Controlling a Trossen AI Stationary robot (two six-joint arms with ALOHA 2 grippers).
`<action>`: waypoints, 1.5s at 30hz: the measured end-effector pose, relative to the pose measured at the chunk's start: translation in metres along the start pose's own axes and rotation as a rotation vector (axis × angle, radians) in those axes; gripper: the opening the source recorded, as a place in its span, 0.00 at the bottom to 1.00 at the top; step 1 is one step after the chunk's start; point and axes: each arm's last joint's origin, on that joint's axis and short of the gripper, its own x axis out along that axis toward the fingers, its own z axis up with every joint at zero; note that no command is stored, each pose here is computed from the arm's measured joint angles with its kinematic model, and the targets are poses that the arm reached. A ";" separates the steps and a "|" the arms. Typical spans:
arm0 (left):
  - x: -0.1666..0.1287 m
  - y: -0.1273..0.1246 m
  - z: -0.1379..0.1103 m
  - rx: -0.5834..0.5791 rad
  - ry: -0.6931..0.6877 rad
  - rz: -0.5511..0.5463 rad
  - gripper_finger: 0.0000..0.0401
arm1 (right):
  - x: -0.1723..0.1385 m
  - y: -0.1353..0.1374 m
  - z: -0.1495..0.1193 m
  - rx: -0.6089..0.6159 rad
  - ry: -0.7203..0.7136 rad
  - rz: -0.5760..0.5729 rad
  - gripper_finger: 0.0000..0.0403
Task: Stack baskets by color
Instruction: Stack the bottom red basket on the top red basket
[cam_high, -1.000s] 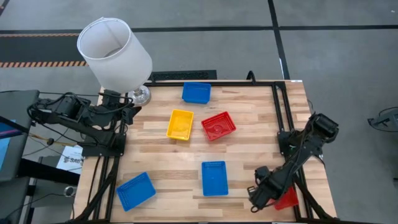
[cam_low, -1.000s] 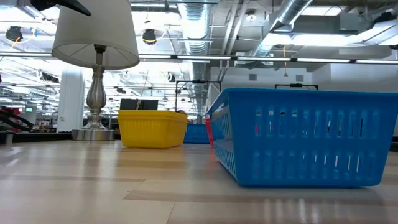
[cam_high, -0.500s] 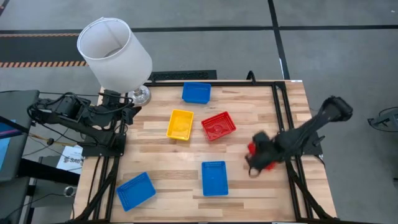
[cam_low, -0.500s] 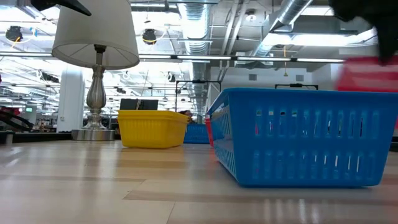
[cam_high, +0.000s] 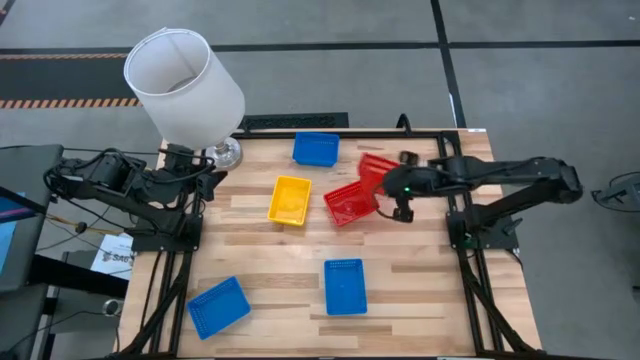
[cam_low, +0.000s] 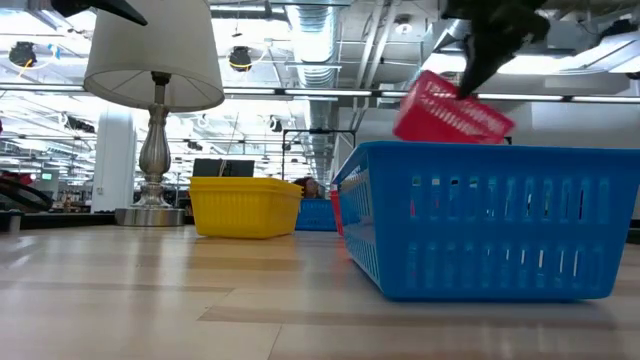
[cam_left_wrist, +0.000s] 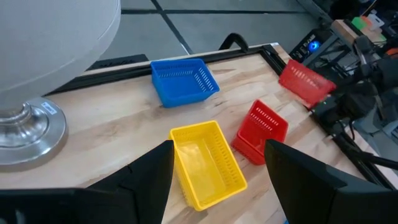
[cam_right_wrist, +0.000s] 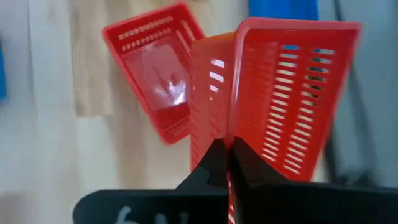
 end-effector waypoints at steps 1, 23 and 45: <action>0.000 0.000 0.000 0.009 -0.005 0.003 0.59 | 0.004 0.001 0.004 -0.096 -0.012 -0.001 0.01; 0.000 0.000 0.000 0.002 -0.019 0.009 0.59 | 0.080 0.058 0.045 -0.669 0.154 0.017 0.01; 0.000 0.000 0.000 0.011 -0.018 0.010 0.59 | 0.094 0.072 0.045 -0.610 0.161 0.096 0.06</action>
